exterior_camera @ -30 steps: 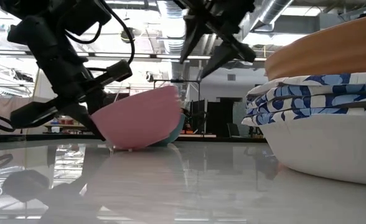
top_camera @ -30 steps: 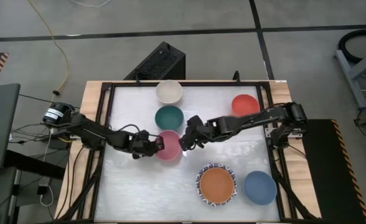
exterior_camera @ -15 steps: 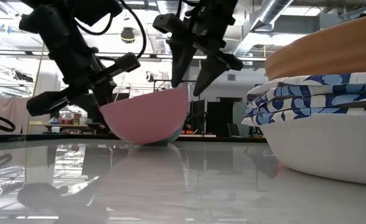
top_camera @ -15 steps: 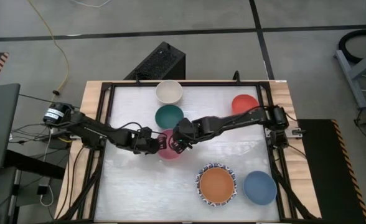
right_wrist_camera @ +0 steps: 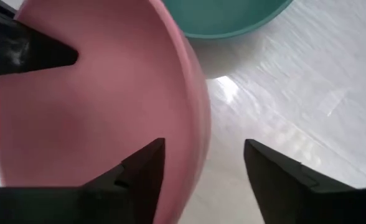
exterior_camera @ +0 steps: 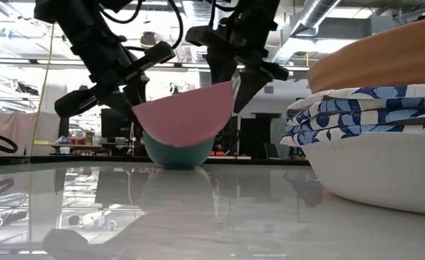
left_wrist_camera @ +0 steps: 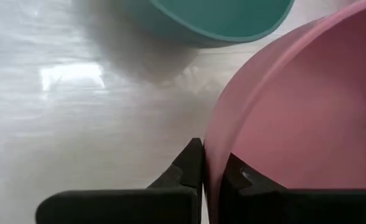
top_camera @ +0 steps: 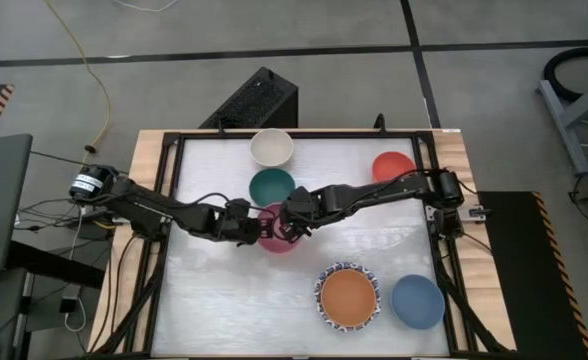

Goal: Nest bowls inside each other
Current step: Stack the pink bowl on top of the light orange bowl

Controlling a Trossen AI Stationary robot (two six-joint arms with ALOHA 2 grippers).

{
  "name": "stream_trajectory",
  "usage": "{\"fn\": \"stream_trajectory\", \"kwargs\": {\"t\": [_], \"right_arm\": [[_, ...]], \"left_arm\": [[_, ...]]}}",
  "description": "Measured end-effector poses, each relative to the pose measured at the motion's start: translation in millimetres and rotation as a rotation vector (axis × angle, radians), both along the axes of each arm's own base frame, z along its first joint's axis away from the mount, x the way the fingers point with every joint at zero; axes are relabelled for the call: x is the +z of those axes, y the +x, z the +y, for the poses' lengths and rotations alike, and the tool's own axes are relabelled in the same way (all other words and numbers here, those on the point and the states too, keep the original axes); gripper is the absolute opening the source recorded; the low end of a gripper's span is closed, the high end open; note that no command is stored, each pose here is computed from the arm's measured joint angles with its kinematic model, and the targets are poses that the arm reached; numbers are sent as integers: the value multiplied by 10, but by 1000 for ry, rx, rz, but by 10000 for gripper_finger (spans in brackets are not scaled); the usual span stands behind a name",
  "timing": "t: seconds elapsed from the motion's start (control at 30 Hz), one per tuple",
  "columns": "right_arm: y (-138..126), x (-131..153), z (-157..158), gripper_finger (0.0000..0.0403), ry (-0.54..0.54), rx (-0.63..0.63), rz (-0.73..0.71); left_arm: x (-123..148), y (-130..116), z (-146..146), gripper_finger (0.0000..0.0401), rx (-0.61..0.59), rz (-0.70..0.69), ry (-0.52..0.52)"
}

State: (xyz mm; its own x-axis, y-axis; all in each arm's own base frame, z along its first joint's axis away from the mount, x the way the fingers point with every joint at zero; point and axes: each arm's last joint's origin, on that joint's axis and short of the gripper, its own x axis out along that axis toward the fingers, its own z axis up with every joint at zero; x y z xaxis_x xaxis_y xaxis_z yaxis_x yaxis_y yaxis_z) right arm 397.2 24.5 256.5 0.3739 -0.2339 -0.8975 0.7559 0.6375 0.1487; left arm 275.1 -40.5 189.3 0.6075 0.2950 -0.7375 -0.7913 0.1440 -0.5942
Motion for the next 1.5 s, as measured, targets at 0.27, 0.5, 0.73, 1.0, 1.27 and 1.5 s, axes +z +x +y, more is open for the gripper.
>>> {"fn": "stream_trajectory", "kwargs": {"t": [0.27, 0.5, 0.73, 1.0, 1.27, 1.5], "right_arm": [[-4, -1, -2, 83, -4, -8, 2], [-6, -8, -18, 16, -8, -28, 3], [-9, -13, 10, 6, 12, 16, 15], [-14, -14, 23, 6, 22, 44, 24], [-74, -28, -187, 5, -6, 134, 127], [-109, 48, -431, 5, 1, 241, 132]], "left_arm": [[10, 6, 2, 0, 9, -7, 9], [22, 11, 0, 7, -4, -11, 20], [24, 13, 0, 85, -70, 13, 71], [62, -5, 11, 221, -104, 13, 104], [411, -149, 43, 280, -176, -89, 197], [759, -373, 37, 281, -190, -204, 299]]}}
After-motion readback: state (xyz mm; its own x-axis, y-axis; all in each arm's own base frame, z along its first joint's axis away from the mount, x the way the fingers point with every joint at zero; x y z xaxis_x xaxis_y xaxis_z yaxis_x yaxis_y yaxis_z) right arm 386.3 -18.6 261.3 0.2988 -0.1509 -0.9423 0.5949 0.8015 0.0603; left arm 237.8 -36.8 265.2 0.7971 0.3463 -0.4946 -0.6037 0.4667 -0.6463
